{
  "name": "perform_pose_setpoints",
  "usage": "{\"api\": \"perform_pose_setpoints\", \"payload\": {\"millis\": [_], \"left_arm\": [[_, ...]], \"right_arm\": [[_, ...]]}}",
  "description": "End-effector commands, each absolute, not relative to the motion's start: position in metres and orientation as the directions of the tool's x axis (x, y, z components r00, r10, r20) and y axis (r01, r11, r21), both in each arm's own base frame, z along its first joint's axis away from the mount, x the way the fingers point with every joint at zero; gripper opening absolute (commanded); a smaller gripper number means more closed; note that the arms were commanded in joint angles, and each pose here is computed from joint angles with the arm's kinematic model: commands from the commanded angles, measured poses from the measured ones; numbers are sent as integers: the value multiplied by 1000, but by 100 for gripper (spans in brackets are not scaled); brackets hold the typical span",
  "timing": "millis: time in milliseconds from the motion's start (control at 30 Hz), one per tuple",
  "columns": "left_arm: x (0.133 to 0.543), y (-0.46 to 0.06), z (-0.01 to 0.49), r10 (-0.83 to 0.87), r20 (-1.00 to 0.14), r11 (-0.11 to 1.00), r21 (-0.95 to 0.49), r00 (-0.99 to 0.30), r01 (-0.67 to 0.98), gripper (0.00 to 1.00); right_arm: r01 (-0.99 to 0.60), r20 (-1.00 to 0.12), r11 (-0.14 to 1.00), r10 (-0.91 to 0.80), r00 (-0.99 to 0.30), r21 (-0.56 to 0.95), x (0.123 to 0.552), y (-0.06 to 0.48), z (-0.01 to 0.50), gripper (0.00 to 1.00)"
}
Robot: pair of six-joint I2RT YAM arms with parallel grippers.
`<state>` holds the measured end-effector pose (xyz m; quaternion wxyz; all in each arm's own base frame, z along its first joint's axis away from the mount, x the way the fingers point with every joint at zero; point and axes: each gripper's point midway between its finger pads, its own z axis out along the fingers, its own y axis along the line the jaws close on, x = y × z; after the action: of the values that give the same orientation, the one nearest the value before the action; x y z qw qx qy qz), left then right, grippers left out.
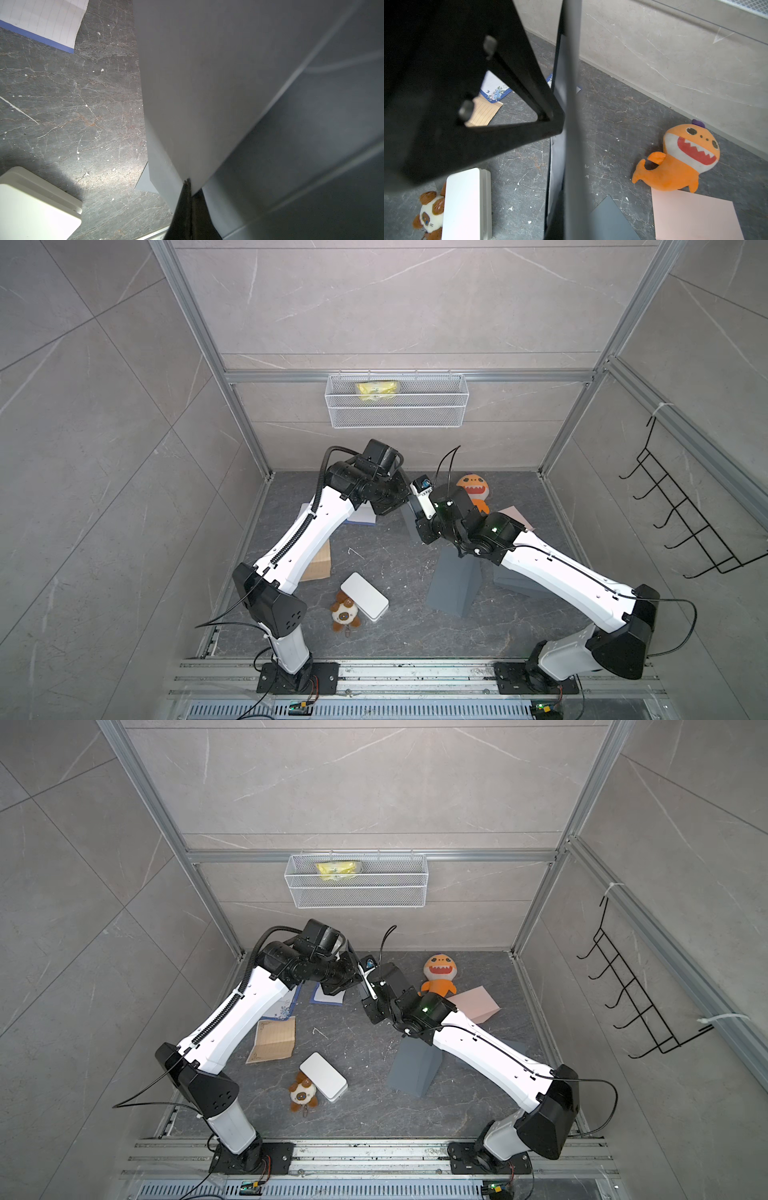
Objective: Take the letter paper out of the envelope
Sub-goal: Take out the letter paper from the envelope.
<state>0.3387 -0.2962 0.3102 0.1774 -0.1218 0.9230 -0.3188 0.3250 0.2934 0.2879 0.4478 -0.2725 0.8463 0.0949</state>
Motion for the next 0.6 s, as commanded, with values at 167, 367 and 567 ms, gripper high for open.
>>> {"api": "perform_pose_setpoints", "payload": {"millis": [167, 367, 567], "left_arm": [[321, -310, 352, -327, -225, 665, -745, -918, -55, 0], [316, -310, 352, -326, -201, 656, -752, -924, -67, 0], [312, -318, 356, -326, -171, 625, -777, -930, -77, 0]], "right_arm": [[-563, -768, 823, -403, -497, -67, 318, 289, 267, 0], [-565, -771, 823, -391, -503, -49, 318, 290, 267, 0], [-569, -770, 822, -385, -510, -34, 318, 291, 265, 0]]}}
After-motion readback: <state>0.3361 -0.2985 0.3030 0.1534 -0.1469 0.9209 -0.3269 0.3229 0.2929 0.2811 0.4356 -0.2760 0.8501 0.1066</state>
